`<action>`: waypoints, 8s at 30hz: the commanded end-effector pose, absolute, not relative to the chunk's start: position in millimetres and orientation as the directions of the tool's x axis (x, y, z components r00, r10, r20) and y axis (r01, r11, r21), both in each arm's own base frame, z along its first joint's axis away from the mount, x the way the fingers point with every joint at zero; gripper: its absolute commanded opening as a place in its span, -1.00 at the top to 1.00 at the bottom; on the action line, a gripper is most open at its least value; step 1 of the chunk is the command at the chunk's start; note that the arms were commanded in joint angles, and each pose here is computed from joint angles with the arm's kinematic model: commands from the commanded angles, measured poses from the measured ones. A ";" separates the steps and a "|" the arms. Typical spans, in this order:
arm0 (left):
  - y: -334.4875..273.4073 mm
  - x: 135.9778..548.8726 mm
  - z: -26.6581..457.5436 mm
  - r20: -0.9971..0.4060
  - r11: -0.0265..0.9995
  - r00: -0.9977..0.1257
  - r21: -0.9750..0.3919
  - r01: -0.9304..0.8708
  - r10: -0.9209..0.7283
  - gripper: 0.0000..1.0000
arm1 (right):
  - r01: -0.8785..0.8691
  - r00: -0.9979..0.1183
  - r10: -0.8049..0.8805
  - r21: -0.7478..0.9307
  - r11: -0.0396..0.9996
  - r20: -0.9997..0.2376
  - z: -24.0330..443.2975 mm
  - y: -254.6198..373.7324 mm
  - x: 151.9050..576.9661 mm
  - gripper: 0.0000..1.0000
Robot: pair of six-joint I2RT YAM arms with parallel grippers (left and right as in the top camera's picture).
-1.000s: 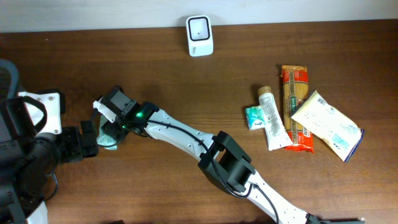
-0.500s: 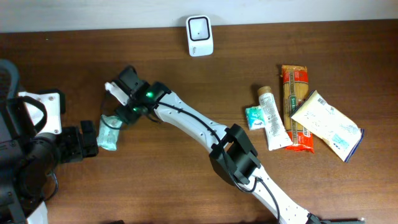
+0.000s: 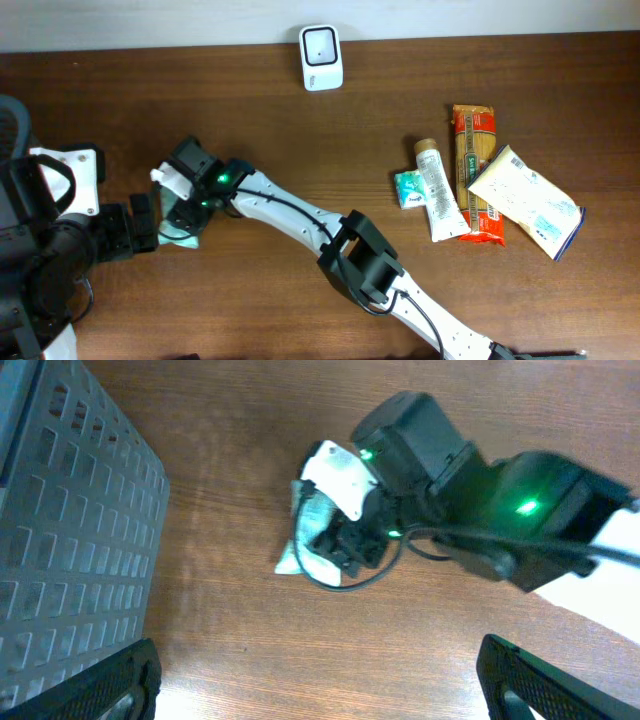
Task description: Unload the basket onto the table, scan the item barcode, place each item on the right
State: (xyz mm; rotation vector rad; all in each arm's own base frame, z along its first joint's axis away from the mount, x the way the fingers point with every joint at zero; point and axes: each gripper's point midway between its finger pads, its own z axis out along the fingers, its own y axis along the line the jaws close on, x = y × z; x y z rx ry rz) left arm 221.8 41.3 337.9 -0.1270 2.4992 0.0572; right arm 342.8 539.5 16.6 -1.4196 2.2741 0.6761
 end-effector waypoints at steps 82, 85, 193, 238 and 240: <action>43.1 220.7 340.3 -0.603 0.995 -0.795 0.028 -0.100 -0.063 -0.98 | -0.542 -0.840 -0.506 0.316 0.779 -0.193 89.6 376.1 387.6 0.22; 43.1 220.7 340.3 -0.603 0.995 -0.795 0.028 -0.100 -0.063 -0.98 | -0.540 -0.832 -0.492 0.171 0.824 -0.257 51.0 398.4 390.8 0.92; 43.2 221.1 339.9 -0.601 0.995 -0.797 0.027 -0.100 -0.063 -0.98 | -0.766 -0.574 -0.338 0.343 0.544 -0.746 339.4 192.9 379.3 0.92; 43.2 221.1 339.9 -0.601 0.995 -0.797 0.027 -0.100 -0.063 -0.98 | -0.211 0.051 -0.924 -0.908 0.362 -0.380 191.6 224.4 674.5 0.92; 43.2 221.1 339.9 -0.601 0.995 -0.797 0.027 -0.100 -0.063 -0.98 | -0.205 0.054 -0.923 -0.908 0.364 -0.382 196.4 224.3 674.0 0.92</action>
